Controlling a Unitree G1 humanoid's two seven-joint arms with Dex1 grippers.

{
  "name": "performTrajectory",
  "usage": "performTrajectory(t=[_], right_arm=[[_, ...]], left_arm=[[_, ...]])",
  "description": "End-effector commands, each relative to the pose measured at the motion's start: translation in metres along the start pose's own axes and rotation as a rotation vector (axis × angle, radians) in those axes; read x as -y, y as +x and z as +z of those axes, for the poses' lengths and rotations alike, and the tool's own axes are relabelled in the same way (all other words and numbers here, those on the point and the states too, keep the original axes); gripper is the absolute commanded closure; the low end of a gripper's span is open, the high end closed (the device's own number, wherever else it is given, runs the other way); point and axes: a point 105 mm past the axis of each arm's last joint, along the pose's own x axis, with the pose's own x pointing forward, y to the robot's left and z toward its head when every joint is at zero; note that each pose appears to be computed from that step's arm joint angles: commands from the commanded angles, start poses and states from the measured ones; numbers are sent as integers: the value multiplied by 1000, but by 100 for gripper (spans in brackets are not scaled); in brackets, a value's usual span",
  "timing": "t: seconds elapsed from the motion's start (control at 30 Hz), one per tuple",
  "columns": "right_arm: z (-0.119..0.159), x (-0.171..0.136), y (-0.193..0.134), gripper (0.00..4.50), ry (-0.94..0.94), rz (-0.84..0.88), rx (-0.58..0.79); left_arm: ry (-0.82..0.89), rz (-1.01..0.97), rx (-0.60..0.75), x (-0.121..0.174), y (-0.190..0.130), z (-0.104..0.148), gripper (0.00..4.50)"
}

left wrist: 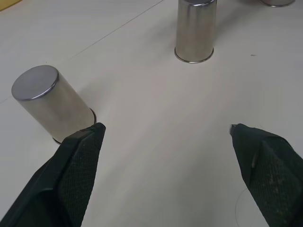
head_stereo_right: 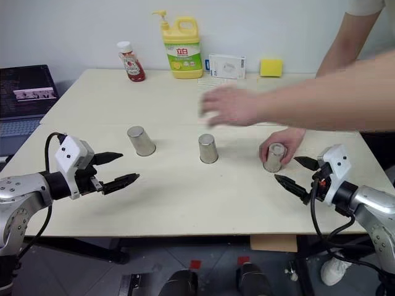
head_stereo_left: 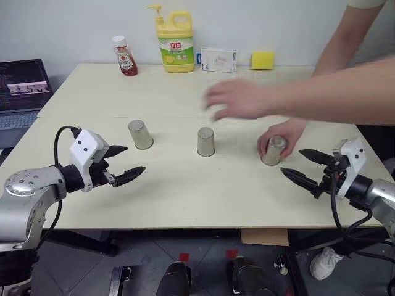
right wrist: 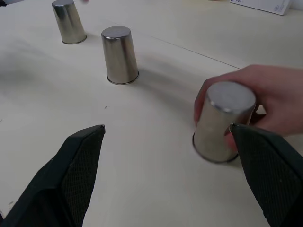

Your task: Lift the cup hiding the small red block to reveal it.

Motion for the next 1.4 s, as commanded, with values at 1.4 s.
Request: performTrajectory(t=[1.4], right_arm=[[43, -74, 35, 1, -66, 276, 109]], left_arm=[[-5, -185, 172, 15, 157, 53, 0]])
